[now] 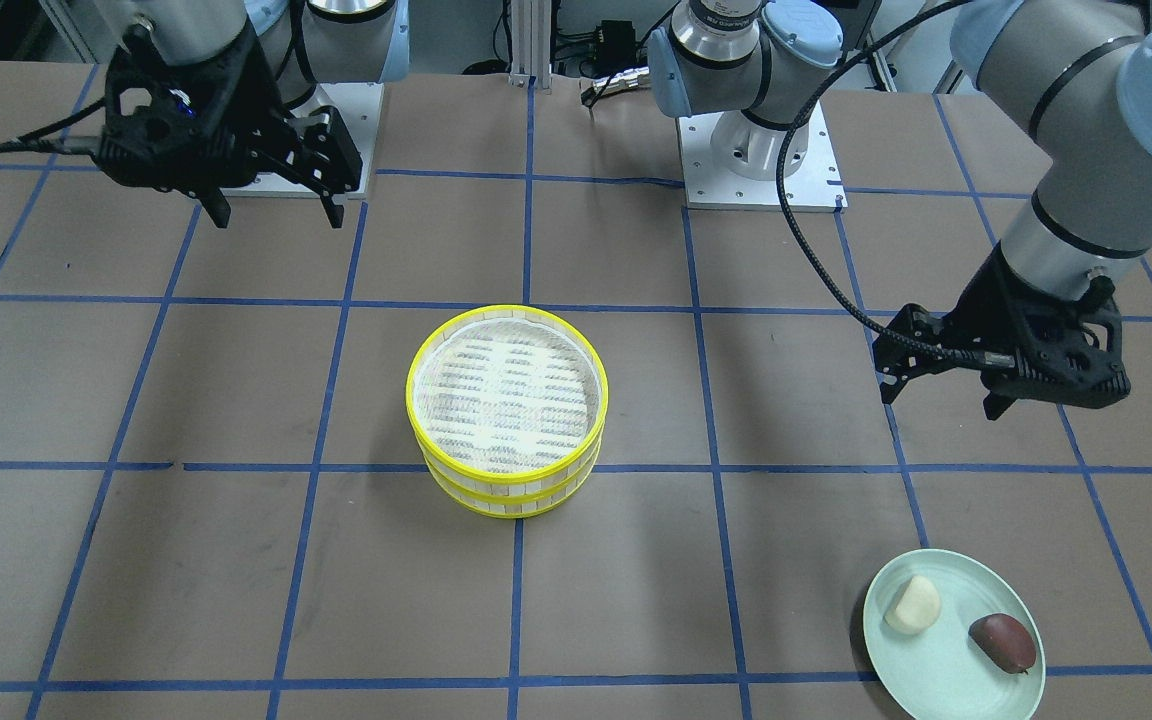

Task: Place buns in different layers of steamer
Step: 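Lower the left gripper to the white bun while the right approaches the steamer, then grasp the white bun with the left gripper while the right grips the steamer rim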

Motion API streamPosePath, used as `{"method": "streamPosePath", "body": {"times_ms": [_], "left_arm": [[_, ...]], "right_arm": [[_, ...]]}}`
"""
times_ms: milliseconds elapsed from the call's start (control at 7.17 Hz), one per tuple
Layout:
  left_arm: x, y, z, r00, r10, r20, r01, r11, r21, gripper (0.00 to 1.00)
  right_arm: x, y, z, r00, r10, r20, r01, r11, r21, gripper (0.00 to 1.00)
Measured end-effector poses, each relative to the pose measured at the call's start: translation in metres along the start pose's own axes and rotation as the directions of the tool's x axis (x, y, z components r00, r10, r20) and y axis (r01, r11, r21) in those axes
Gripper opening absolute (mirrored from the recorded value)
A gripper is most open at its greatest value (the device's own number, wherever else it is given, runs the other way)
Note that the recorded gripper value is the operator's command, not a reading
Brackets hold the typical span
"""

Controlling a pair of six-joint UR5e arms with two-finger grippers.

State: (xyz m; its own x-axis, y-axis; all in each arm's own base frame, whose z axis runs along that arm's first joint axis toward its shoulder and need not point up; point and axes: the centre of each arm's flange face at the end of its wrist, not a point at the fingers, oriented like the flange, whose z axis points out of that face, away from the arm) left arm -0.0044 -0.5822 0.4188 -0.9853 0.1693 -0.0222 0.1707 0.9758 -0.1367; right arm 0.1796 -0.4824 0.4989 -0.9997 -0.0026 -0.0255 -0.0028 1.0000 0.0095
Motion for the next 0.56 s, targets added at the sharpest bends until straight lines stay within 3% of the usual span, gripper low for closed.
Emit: {"method": "streamPosePath", "body": {"times_ms": [558], "left_arm": [[-0.047, -0.052, 0.101, 0.993, 0.114, 0.017, -0.115, 0.991, 0.070, 1.00]], "right_arm": [[-0.054, -0.051, 0.135, 0.999, -0.039, -0.001, 0.039, 0.998, -0.050, 0.98]]}}
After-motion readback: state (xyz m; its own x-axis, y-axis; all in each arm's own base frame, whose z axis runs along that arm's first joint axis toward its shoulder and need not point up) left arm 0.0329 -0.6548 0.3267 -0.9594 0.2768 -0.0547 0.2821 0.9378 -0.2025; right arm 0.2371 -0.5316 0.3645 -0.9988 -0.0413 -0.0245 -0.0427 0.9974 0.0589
